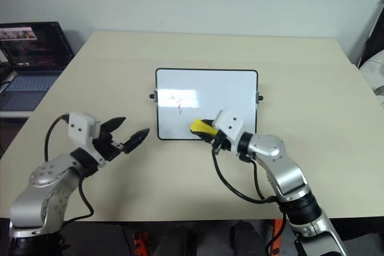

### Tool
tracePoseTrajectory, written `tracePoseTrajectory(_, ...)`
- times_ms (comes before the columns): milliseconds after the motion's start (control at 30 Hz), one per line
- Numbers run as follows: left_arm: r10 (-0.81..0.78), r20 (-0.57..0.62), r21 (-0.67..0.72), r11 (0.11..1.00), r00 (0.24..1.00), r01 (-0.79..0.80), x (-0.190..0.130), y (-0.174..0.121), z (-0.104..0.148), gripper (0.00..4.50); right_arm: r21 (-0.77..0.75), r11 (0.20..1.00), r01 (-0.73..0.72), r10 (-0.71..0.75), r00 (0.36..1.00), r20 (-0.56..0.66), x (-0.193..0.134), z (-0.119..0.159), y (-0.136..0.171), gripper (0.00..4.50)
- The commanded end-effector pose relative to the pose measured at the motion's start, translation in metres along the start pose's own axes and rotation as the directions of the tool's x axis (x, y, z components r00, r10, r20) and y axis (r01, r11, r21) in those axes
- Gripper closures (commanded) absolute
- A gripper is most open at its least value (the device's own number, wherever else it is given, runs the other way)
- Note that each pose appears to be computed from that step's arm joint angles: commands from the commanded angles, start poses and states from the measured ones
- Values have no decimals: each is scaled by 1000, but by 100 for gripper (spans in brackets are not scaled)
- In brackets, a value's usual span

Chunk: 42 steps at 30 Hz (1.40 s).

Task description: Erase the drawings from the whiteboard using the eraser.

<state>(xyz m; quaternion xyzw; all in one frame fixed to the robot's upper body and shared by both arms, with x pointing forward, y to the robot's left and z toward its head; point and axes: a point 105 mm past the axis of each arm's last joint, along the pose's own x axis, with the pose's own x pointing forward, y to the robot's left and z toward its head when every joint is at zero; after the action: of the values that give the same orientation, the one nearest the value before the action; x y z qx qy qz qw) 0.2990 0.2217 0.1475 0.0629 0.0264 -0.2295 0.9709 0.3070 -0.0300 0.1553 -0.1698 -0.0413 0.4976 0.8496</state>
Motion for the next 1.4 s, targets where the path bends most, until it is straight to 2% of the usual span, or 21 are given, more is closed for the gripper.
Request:
tracePoseTrajectory(33,-18,30,42,999,999,17,-1,-4,13,0,-28,1000,-7,7,1000,24,0,11,0,338)
tracePoseTrajectory(167,-35,16,45,998,999,35,1,-6,11,0,-55,998,9,-7,999,36,4,16,-5,338)
tracePoseTrajectory(300,-65,-22,52,996,998,66,4,-8,5,0,-199,980,8,0,999,40,18,24,-11,338)
tracePoseTrajectory(400,-103,-40,52,993,994,105,8,-12,4,0,-333,943,25,-12,999,40,41,29,-22,338)
tracePoseTrajectory(667,-146,-44,65,987,988,149,15,-14,9,0,-447,888,107,-86,994,66,89,37,-57,338)
tracePoseTrajectory(800,-155,-58,80,984,986,159,17,-14,9,0,-462,883,89,-90,996,19,105,27,-62,338)
tracePoseTrajectory(1033,-165,-50,79,983,985,168,20,-17,10,0,-462,877,-130,30,975,-218,108,-26,-46,338)
tracePoseTrajectory(1100,-165,-51,77,983,985,169,20,-17,9,0,-491,866,-99,-4,979,-204,110,-23,-50,338)
tracePoseTrajectory(1200,-169,-51,75,982,984,173,21,-18,8,0,-517,855,35,-115,986,-123,116,-3,-66,338)
tracePoseTrajectory(1267,-173,-50,74,981,984,177,22,-19,8,0,-521,850,76,-144,985,-92,119,6,-69,338)
tracePoseTrajectory(1400,-179,-49,74,981,983,182,23,-20,7,0,-520,852,54,-114,990,-85,128,10,-60,338)
